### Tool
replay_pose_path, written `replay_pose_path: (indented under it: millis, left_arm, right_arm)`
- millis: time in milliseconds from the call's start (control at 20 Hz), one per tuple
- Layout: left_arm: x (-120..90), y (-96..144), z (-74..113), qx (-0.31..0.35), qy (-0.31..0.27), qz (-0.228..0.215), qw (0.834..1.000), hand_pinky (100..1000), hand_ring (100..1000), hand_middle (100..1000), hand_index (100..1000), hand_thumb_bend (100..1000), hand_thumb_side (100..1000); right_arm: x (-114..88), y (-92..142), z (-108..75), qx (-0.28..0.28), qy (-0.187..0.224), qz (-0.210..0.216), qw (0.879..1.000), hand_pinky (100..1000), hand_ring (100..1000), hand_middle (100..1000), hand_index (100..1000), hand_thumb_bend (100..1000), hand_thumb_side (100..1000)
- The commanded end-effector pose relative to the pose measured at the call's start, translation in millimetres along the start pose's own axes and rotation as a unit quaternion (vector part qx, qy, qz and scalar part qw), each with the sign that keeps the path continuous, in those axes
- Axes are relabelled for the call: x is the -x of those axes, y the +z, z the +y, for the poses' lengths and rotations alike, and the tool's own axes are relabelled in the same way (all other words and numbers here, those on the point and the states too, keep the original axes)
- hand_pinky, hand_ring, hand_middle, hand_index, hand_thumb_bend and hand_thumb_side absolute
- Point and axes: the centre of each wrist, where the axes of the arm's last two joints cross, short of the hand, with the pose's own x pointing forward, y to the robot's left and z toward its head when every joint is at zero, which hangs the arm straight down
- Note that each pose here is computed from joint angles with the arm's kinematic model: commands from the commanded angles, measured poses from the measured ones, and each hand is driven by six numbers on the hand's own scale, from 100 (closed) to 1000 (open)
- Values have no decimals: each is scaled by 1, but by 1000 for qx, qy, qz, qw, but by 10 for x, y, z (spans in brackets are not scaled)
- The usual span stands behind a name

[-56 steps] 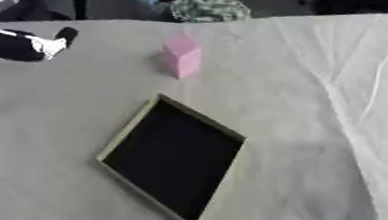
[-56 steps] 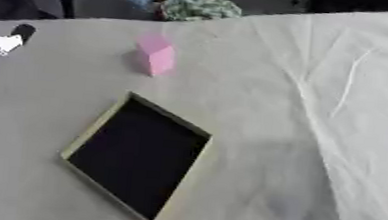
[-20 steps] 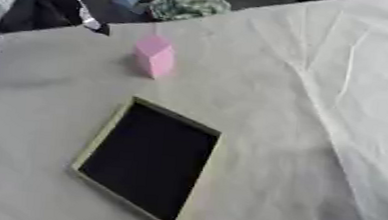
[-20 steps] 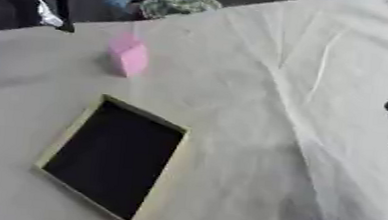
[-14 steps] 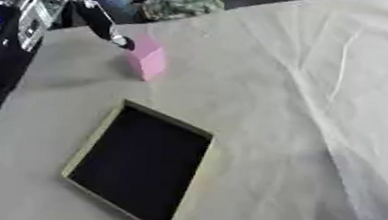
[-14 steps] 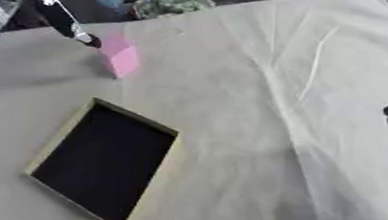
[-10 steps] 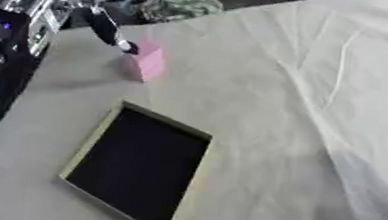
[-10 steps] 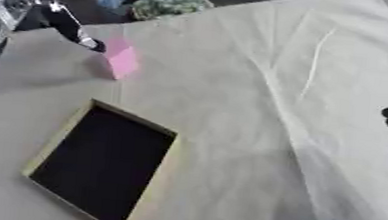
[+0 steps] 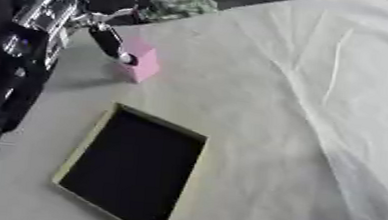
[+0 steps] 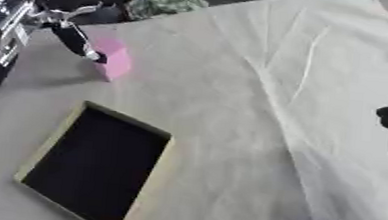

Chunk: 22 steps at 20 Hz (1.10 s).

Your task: Pick up objects on the table and place them in the box.

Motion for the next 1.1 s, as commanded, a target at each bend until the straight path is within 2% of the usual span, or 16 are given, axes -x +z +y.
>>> replay_pose_path:
  millis: [50,350,700,900,1100]
  left_arm:
    - [135,40,98,-8,-20,21,1000,880,834,786,901,631,406]
    - [178,67,69,12,-29,15,999,883,838,788,904,608,396]
    - [272,136,165,16,-20,6,1000,888,846,794,908,676,403]
    - [338,201,267,30,-32,7,999,892,850,792,906,653,387]
    - [355,232,281,51,-38,8,998,891,850,792,905,598,367]
  right_arm:
    - [-57,-40,-42,-4,7,-13,1000,822,808,700,880,100,477]
    - [-57,-40,-45,-3,7,-13,1000,822,808,700,880,100,478]
    - [-52,-36,-46,-2,7,-11,1000,822,808,699,880,100,477]
    - [-50,-34,-48,-3,7,-11,1000,822,808,699,880,100,478]
    - [-51,-39,-46,-4,7,-11,1000,822,808,699,881,100,479]
